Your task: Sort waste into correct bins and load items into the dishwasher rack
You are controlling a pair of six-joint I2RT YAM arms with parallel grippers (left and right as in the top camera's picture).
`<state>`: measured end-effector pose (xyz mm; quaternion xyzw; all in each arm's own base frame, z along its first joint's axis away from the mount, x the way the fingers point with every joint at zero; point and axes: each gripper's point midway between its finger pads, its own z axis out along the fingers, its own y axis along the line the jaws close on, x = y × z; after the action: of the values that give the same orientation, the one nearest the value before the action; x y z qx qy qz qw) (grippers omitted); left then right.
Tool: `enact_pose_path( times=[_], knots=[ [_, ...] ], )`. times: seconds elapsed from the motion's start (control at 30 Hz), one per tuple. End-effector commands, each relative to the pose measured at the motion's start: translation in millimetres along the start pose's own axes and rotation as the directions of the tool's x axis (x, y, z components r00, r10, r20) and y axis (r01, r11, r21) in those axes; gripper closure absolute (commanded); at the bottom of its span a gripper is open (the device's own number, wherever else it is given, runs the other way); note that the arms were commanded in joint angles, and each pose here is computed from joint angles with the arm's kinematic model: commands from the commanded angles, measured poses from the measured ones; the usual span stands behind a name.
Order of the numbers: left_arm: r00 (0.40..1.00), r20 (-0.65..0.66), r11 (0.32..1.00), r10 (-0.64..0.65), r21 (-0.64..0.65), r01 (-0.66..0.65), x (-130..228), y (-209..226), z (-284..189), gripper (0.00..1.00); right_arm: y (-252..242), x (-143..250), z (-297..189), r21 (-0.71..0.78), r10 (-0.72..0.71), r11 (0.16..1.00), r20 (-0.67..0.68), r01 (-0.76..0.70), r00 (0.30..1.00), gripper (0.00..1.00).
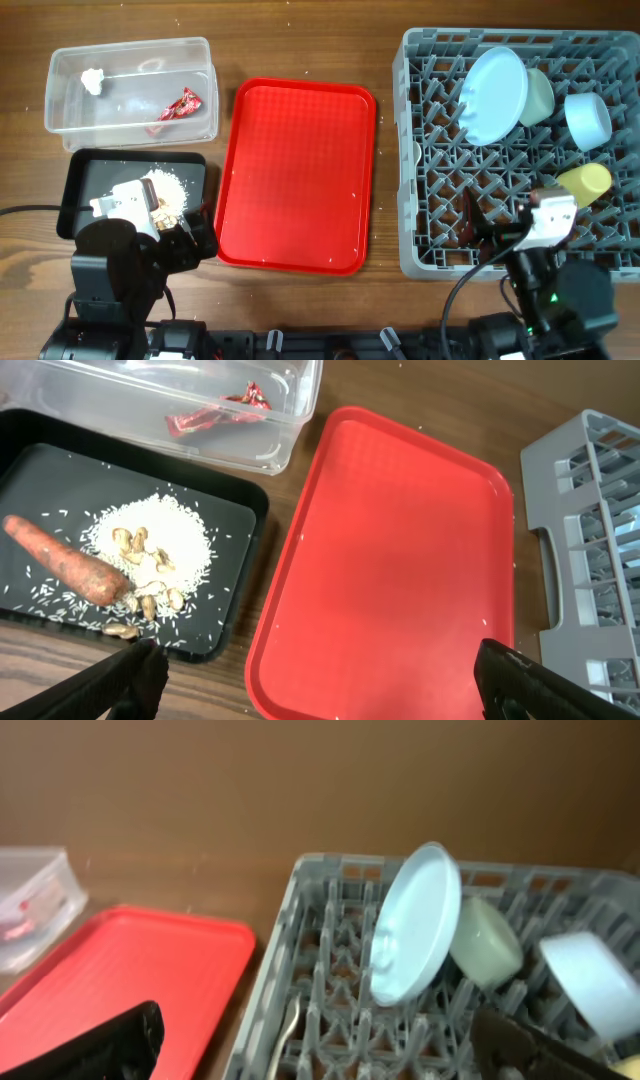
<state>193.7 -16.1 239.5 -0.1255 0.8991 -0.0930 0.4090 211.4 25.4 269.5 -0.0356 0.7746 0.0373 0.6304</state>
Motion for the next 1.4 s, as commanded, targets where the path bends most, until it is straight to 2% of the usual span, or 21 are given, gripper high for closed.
enact_pose_path(
  times=[0.0, 0.17, 0.3, 0.43, 0.6, 0.73, 0.83, 1.37],
  knots=[
    [1.0, 0.0, 1.0, -0.006, -0.011, 0.006, 2, 2, 2, 0.0, 2, 15, 1, -0.02, -0.016, 1.0, 0.081, 0.018, 0.997, 0.0],
    [1.0, 0.0, 1.0, -0.006, -0.011, 0.006, 2, 2, 2, 0.0, -3, 13, 7, 0.001, -0.013, 1.0, 0.239, 0.013, 0.971, 0.0],
    [1.0, 0.0, 1.0, -0.006, -0.011, 0.006, 2, 2, 2, 0.0, -5, 12, 14, 0.02, -0.037, 0.999, 0.295, 0.033, 0.955, 0.0],
    [1.0, 0.0, 1.0, -0.006, -0.011, 0.006, 2, 2, 2, 0.0, -6, 20, 25, 0.052, -0.12, 0.993, 0.338, 0.109, 0.933, 0.0],
    [1.0, 0.0, 1.0, -0.006, -0.011, 0.006, 2, 2, 2, 0.0, -10, 39, 37, 0.065, -0.12, 0.993, 0.393, 0.103, 0.912, 0.0],
    [1.0, 0.0, 1.0, -0.006, -0.011, 0.006, 2, 2, 2, 0.0, -11, 47, 41, 0.068, -0.137, 0.99, 0.354, 0.12, 0.925, 0.0],
    [1.0, 0.0, 1.0, -0.006, -0.011, 0.006, 2, 2, 2, 0.0, -10, 84, 52, 0.025, -0.09, 0.996, 0.207, 0.087, 0.974, 0.0],
    [1.0, 0.0, 1.0, -0.006, -0.011, 0.006, 2, 2, 2, 0.0, -8, 85, 52, 0.017, -0.091, 0.996, 0.204, 0.09, 0.975, 0.0]
  ],
)
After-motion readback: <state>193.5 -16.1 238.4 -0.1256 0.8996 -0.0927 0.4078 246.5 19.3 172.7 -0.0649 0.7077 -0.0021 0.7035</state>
